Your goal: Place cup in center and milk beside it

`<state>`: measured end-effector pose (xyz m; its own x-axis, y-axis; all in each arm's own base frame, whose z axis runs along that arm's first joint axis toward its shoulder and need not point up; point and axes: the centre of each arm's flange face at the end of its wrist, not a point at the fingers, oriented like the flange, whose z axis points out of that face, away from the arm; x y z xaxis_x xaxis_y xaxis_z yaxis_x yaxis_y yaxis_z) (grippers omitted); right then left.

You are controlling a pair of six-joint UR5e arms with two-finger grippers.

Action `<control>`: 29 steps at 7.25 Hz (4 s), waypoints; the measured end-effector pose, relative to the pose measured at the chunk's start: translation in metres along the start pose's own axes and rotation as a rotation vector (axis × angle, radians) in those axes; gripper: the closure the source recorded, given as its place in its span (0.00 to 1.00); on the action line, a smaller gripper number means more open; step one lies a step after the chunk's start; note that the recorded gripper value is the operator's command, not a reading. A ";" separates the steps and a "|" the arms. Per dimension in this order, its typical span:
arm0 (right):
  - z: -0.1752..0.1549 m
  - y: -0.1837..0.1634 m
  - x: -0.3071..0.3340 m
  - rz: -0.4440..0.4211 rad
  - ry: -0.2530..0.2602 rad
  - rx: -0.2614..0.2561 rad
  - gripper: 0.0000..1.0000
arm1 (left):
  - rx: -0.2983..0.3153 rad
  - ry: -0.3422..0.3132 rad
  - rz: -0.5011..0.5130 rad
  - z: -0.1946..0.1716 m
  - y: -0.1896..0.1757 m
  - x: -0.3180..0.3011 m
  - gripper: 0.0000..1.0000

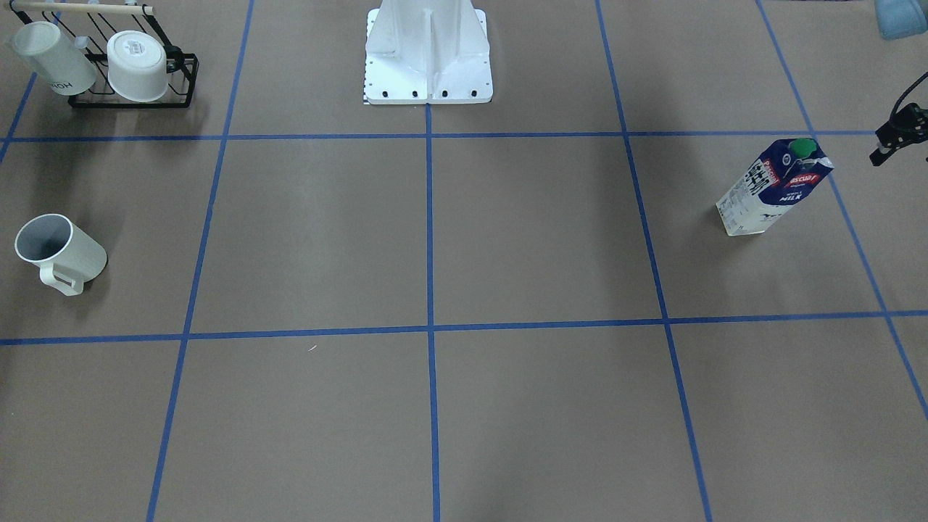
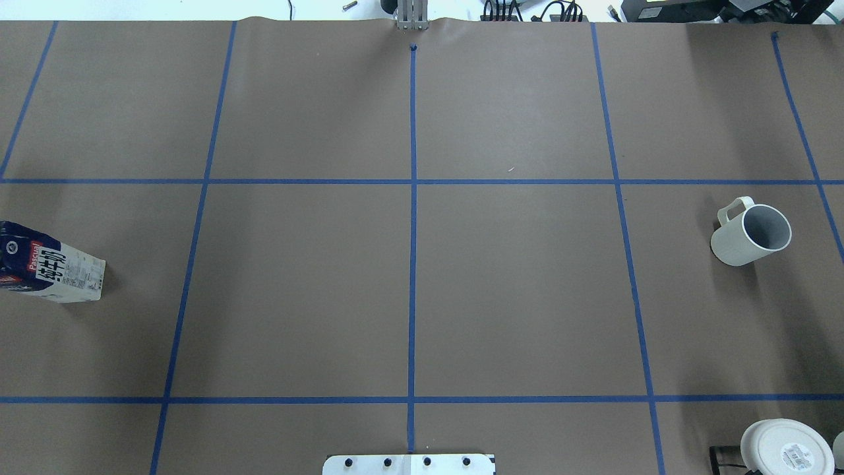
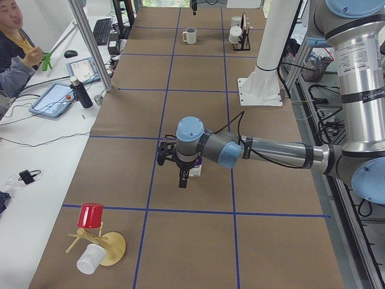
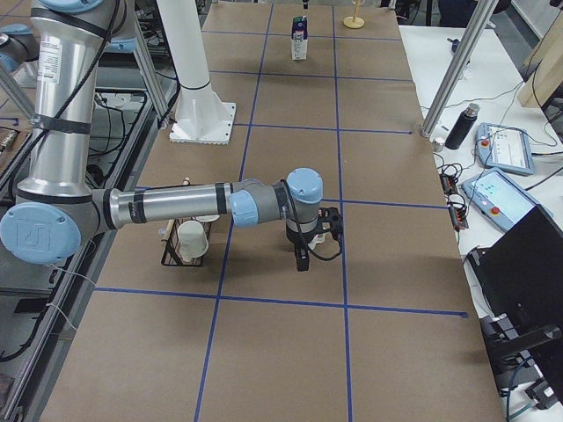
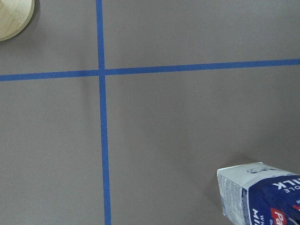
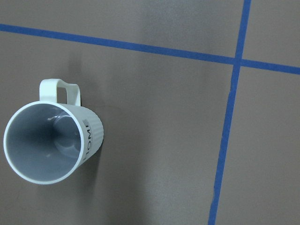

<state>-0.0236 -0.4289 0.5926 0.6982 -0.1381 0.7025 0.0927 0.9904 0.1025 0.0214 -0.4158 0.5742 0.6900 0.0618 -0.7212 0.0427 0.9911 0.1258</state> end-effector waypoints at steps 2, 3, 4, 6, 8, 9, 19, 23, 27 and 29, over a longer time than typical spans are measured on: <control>-0.007 0.002 -0.003 0.002 -0.012 0.012 0.00 | 0.002 0.000 0.001 -0.001 0.000 0.001 0.02; -0.009 0.002 -0.005 0.000 -0.015 0.015 0.00 | 0.002 0.001 0.002 -0.001 0.000 0.001 0.02; -0.009 0.002 -0.006 -0.002 -0.026 0.015 0.00 | 0.002 0.003 0.003 -0.001 0.000 0.001 0.02; -0.003 0.002 -0.015 -0.024 -0.071 0.004 0.00 | 0.001 0.005 0.002 0.000 0.000 0.001 0.02; 0.010 -0.005 -0.036 -0.053 -0.081 -0.022 0.00 | 0.000 0.004 -0.001 0.000 0.001 0.001 0.02; 0.017 -0.014 -0.052 -0.052 -0.066 -0.030 0.01 | 0.000 0.006 -0.001 -0.001 0.001 0.001 0.02; 0.089 -0.079 -0.096 0.041 -0.027 -0.021 1.00 | 0.008 0.017 0.008 -0.007 0.002 0.008 0.02; 0.069 -0.140 -0.367 0.249 -0.132 0.047 1.00 | 0.008 0.018 0.010 -0.007 0.002 0.008 0.02; 0.075 -0.219 -0.592 0.412 -0.104 0.083 1.00 | 0.012 0.019 0.015 -0.008 -0.002 0.011 0.02; 0.085 -0.240 -0.617 0.415 -0.097 0.102 1.00 | 0.016 0.020 0.018 -0.009 -0.002 0.012 0.02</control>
<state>-0.5372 -0.5821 0.1942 0.5913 0.2670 0.7610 -0.2557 0.9570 -0.1371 0.0230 -0.4164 0.5589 0.6763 0.0818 -0.7321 0.0422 0.9879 0.1495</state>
